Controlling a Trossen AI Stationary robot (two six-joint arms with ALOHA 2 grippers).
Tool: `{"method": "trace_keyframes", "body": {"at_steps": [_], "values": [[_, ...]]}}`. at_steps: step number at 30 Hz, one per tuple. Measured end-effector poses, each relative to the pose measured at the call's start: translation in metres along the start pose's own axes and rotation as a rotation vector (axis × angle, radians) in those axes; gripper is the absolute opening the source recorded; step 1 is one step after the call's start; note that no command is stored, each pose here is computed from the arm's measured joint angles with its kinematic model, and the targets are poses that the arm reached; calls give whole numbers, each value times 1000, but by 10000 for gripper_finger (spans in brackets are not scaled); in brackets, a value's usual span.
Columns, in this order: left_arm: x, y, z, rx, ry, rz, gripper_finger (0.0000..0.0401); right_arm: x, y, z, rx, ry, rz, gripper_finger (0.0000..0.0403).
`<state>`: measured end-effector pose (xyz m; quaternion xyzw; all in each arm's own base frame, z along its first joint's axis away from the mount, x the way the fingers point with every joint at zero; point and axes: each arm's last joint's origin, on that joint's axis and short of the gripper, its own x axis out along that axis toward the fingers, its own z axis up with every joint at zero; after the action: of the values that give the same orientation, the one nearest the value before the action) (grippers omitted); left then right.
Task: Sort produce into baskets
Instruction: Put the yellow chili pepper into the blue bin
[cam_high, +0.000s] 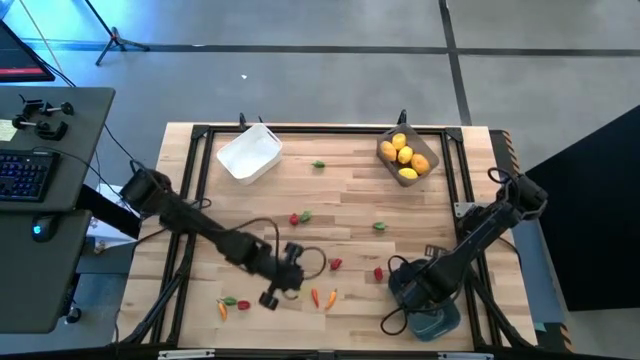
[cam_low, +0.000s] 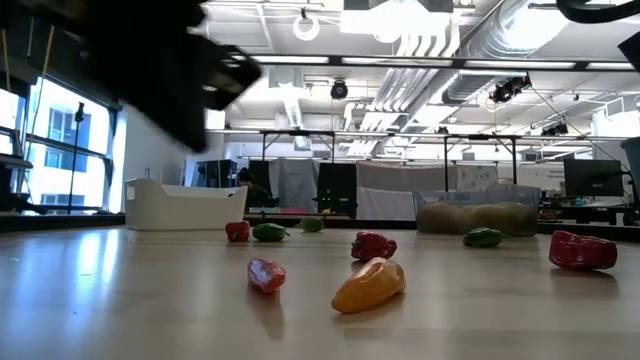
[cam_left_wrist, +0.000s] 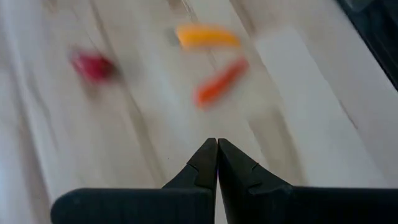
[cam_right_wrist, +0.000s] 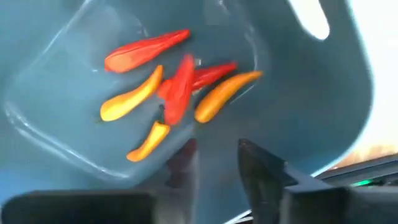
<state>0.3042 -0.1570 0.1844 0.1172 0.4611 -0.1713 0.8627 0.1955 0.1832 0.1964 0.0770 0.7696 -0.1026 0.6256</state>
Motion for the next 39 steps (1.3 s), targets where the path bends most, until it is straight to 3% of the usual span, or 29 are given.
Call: {"method": "trace_keyframes", "body": {"at_steps": [8,11,18,24,30,39], "values": [[-24,-65,-21,-94,332,-177,0,-1,-7,9,-100,-30,-25,199],[-31,-92,-31,-107,401,-243,0,-2,-11,14,-122,-46,-49,212],[-46,-140,-51,-132,452,-238,21,-4,-20,24,-148,-84,-93,216],[-47,-147,-68,-61,519,-102,74,-5,-25,30,-151,-87,-96,216],[-31,-151,-74,89,553,-112,119,-5,-27,30,-148,-69,-93,216],[-15,-154,-85,145,657,-141,116,-6,-27,27,-141,-13,-68,216]]}}
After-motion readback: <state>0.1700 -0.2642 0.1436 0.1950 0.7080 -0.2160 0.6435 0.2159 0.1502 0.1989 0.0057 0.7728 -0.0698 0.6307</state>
